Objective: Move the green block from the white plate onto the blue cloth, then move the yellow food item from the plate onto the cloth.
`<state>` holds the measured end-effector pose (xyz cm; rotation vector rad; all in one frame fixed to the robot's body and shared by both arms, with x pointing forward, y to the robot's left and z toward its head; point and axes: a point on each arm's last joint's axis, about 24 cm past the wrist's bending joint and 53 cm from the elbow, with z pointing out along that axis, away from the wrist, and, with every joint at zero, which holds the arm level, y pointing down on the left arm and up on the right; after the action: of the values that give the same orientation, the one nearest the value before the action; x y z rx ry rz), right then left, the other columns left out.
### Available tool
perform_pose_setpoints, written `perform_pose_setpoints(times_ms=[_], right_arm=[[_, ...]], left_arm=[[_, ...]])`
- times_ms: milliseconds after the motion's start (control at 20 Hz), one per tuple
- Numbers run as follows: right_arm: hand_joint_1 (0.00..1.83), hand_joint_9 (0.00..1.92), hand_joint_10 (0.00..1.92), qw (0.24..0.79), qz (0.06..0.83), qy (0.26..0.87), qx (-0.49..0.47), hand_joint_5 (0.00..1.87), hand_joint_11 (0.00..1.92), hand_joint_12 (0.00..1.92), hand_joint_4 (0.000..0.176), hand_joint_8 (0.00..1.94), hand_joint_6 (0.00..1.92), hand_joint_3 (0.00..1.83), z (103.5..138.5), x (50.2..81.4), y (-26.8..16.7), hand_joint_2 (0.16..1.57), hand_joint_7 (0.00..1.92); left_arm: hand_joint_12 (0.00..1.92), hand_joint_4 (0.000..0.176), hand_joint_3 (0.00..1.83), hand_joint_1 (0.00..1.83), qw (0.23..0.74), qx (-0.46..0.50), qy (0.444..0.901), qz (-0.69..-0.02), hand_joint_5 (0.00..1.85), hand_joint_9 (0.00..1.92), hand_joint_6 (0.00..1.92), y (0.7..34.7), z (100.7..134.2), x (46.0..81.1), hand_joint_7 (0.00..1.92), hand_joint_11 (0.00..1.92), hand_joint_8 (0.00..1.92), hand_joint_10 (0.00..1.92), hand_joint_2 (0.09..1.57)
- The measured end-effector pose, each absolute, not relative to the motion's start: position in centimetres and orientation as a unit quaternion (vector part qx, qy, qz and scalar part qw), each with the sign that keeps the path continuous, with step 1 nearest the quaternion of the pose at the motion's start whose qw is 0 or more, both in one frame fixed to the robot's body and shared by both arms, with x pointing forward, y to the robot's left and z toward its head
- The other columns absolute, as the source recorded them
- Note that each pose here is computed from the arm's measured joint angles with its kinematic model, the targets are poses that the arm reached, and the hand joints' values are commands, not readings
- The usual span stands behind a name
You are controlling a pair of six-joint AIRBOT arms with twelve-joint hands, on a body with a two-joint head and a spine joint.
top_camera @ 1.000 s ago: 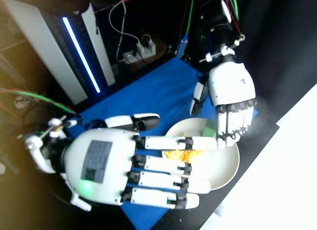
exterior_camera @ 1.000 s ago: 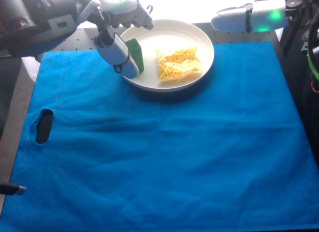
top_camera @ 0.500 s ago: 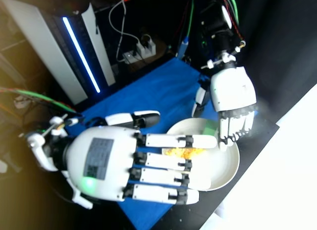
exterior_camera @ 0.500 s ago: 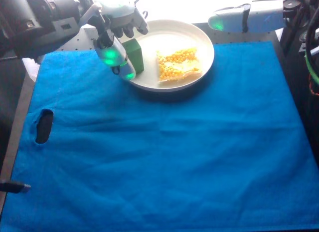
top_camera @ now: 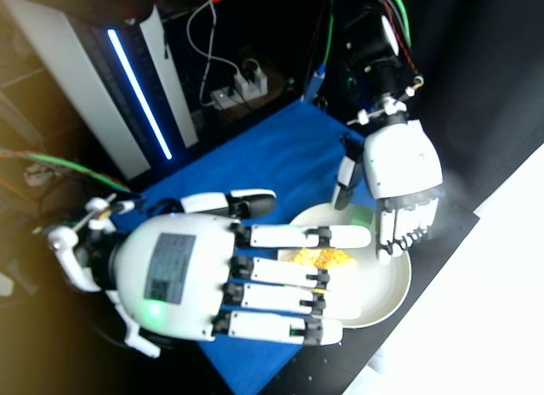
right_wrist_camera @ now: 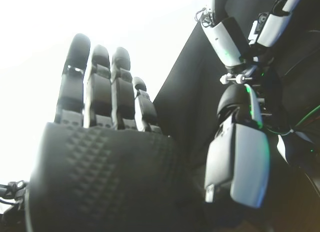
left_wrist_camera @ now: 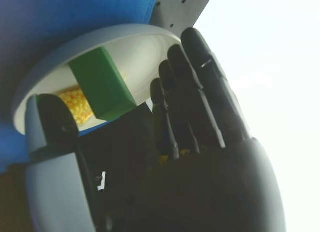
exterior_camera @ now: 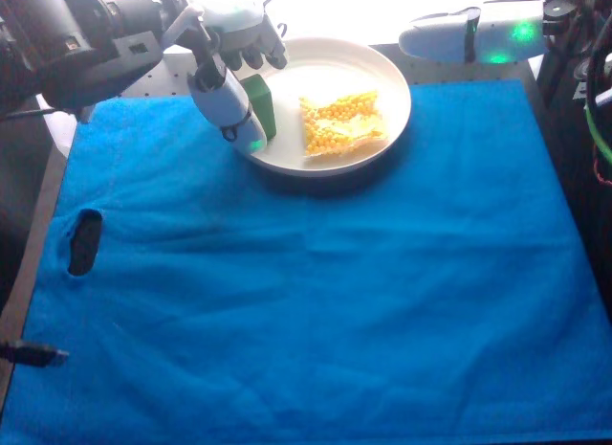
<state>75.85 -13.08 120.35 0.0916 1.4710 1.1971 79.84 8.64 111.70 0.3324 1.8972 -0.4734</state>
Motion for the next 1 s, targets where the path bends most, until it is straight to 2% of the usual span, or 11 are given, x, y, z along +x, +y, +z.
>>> perform_pose_setpoints(times_ms=[250, 400, 450, 550, 600, 650, 700, 750, 800, 850, 1000], right_arm=[[0.42, 0.27, 0.01, 0.581, 0.514, 0.630, 0.037, 0.02, 0.00, 0.90, 0.121, 0.00, 0.00, 0.00, 120.2, 75.8, -12.8, 0.95, 0.34], [0.43, 0.27, 0.01, 0.581, 0.514, 0.630, 0.037, 0.01, 0.00, 0.86, 0.126, 0.00, 0.00, 0.00, 120.2, 75.8, -12.8, 0.93, 0.36], [0.45, 0.26, 0.00, 0.581, 0.514, 0.630, 0.037, 0.01, 0.00, 0.86, 0.130, 0.00, 0.00, 0.00, 120.2, 75.8, -12.8, 0.92, 0.36], [0.44, 0.25, 0.00, 0.580, 0.515, 0.630, 0.037, 0.01, 0.00, 0.86, 0.126, 0.00, 0.00, 0.00, 120.2, 75.7, -12.6, 0.92, 0.35], [0.44, 0.27, 0.00, 0.579, 0.515, 0.630, 0.036, 0.02, 0.00, 0.88, 0.126, 0.00, 0.00, 0.00, 120.2, 75.7, -12.5, 0.94, 0.37], [0.44, 0.26, 0.00, 0.579, 0.515, 0.630, 0.035, 0.02, 0.00, 0.88, 0.129, 0.00, 0.00, 0.00, 120.2, 75.7, -12.5, 0.93, 0.36], [0.44, 0.25, 0.00, 0.579, 0.515, 0.630, 0.035, 0.02, 0.00, 0.89, 0.133, 0.00, 0.00, 0.00, 120.2, 75.7, -12.5, 0.91, 0.35], [0.44, 0.24, 0.00, 0.580, 0.516, 0.630, 0.035, 0.04, 0.00, 0.88, 0.151, 0.00, 0.01, 0.00, 120.2, 75.7, -12.5, 0.90, 0.34], [0.44, 0.24, 0.00, 0.580, 0.516, 0.630, 0.035, 0.04, 0.00, 0.88, 0.151, 0.00, 0.01, 0.00, 120.2, 75.7, -12.5, 0.90, 0.34], [0.44, 0.24, 0.00, 0.580, 0.516, 0.630, 0.035, 0.05, 0.00, 0.87, 0.150, 0.00, 0.00, 0.00, 120.2, 75.7, -12.5, 0.90, 0.34], [0.43, 0.25, 0.01, 0.580, 0.516, 0.630, 0.035, 0.04, 0.01, 0.87, 0.143, 0.01, 0.00, 0.00, 120.2, 75.7, -12.5, 0.91, 0.36]], left_arm=[[0.40, 0.000, 0.01, 0.92, 0.545, 0.145, 0.799, -0.207, 0.62, 0.87, 0.01, 7.3, 111.5, 79.7, 0.68, 0.86, 0.00, 0.02, 0.85], [0.40, 0.000, 0.00, 1.00, 0.545, 0.145, 0.799, -0.209, 0.66, 1.01, 0.00, 7.2, 111.5, 79.7, 0.86, 0.91, 0.01, 0.03, 0.86], [0.28, 0.000, 0.00, 1.31, 0.545, 0.145, 0.799, -0.209, 0.74, 1.18, 0.00, 7.2, 111.5, 79.7, 1.17, 1.06, 0.45, 0.00, 0.98], [0.23, 0.000, 0.00, 1.37, 0.545, 0.145, 0.799, -0.209, 0.87, 1.11, 0.01, 7.2, 111.5, 79.7, 1.15, 0.98, 0.71, 0.00, 1.02], [0.25, 0.017, 0.00, 1.26, 0.546, 0.145, 0.798, -0.209, 1.01, 0.99, 0.69, 7.3, 111.6, 79.7, 1.06, 0.90, 0.85, 0.00, 1.07], [0.43, 0.021, 0.00, 1.23, 0.546, 0.143, 0.798, -0.210, 1.05, 0.96, 0.84, 7.3, 111.6, 79.8, 0.98, 0.80, 0.97, 0.00, 1.09], [0.63, 0.000, 0.00, 1.25, 0.546, 0.143, 0.799, -0.210, 1.11, 0.91, 0.84, 7.4, 111.5, 79.7, 0.86, 0.70, 1.08, 0.01, 1.11], [0.73, 0.000, 0.00, 1.26, 0.545, 0.143, 0.799, -0.210, 1.15, 0.95, 0.77, 7.4, 111.5, 79.7, 0.87, 0.71, 1.07, 0.03, 1.10], [0.73, 0.000, 0.00, 1.26, 0.545, 0.143, 0.799, -0.210, 1.15, 0.95, 0.77, 7.4, 111.5, 79.7, 0.87, 0.71, 1.07, 0.03, 1.10], [0.73, 0.000, 0.00, 1.37, 0.545, 0.143, 0.799, -0.210, 1.12, 1.20, 0.55, 7.4, 111.4, 79.7, 1.14, 1.03, 0.68, 0.71, 1.03], [0.62, 0.000, 0.00, 1.40, 0.546, 0.142, 0.798, -0.214, 1.16, 1.25, 0.44, 7.3, 111.5, 79.7, 1.22, 1.12, 0.53, 0.82, 1.01]])
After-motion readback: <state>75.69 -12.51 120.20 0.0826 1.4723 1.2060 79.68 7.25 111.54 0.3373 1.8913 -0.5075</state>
